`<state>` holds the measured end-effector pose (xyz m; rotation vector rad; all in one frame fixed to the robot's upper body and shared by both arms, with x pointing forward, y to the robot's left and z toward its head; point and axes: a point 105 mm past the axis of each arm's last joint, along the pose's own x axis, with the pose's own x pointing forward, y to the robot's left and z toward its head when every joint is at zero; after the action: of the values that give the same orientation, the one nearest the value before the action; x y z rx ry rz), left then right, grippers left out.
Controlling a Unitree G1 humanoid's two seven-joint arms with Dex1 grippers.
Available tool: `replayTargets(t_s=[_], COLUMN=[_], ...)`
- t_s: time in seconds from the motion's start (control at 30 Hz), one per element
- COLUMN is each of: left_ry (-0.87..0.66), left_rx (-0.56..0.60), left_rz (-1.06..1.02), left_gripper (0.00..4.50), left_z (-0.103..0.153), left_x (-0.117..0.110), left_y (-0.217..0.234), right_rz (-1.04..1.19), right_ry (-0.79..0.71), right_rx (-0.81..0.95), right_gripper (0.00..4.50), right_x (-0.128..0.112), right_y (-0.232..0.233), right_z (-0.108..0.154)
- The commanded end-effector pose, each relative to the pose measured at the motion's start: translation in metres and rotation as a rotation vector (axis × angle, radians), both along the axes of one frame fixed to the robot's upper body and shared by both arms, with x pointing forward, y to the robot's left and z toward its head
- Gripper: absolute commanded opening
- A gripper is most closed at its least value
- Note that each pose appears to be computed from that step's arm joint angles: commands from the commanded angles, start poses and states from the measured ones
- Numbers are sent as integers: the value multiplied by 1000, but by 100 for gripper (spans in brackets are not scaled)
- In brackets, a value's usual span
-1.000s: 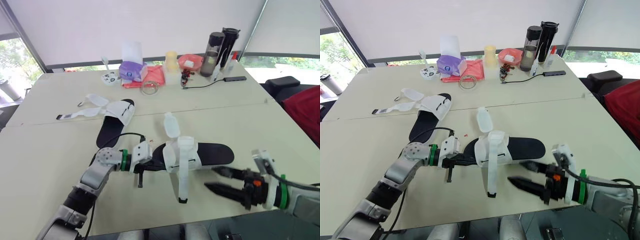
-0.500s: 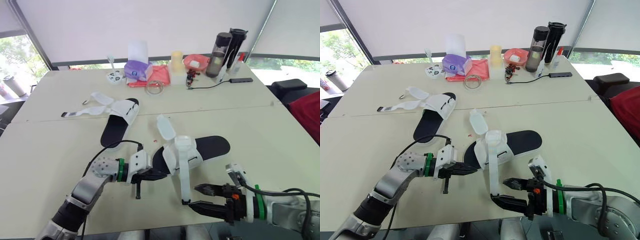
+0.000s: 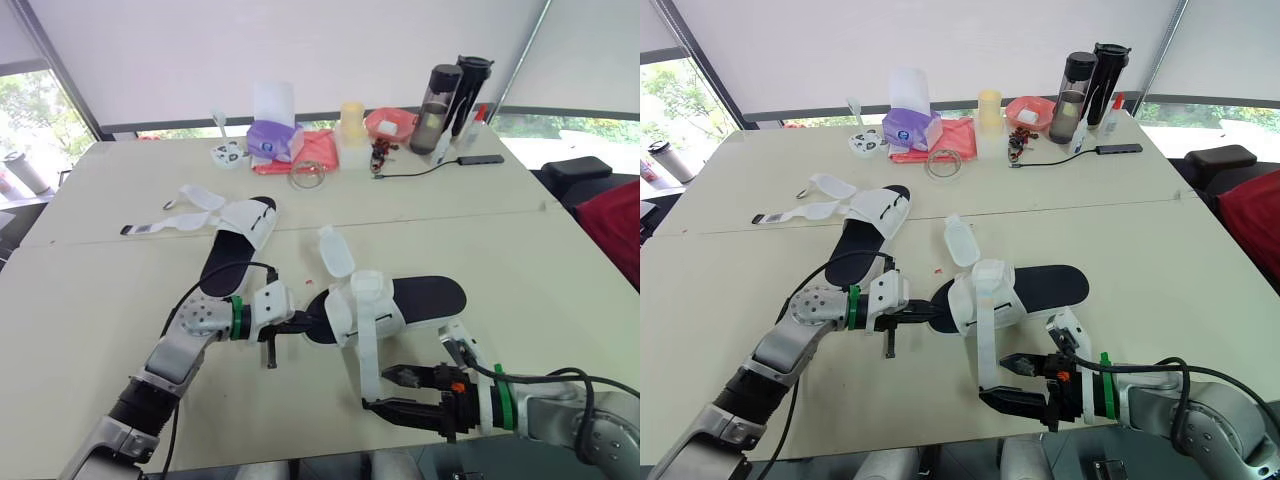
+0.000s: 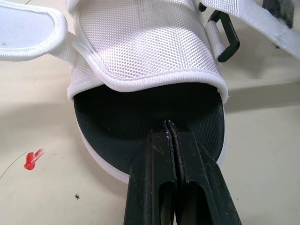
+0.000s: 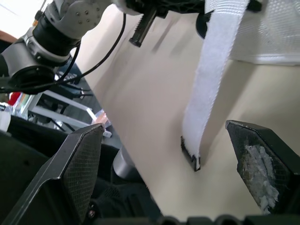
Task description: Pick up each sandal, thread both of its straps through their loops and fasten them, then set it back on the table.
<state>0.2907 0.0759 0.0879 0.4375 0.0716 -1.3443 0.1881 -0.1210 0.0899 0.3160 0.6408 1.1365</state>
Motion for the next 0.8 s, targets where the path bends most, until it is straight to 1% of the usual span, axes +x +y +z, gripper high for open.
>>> replayTargets(t_s=[0.03,0.2,0.43,0.57,0.67,0.8], left_ry=[-12,-63,-120,-178,-186,-209], left_rx=[1,66,62,83,82,112], left_rz=[20,39,58,73,69,26], left_gripper=[0,0,0,0,0,0], left_z=[3,-8,-5,-5,-6,-12], left_x=[7,16,27,34,36,31], left_y=[0,-4,-7,-6,-7,-10], right_rz=[-2,-4,-2,-11,-17,-14], right_ry=[-18,-21,-24,-28,-27,-17], right_rx=[13,19,23,24,25,31], right_gripper=[444,444,444,444,444,444], right_x=[5,9,10,13,15,20], right_y=[3,5,6,7,7,10], right_z=[1,1,1,1,0,-2])
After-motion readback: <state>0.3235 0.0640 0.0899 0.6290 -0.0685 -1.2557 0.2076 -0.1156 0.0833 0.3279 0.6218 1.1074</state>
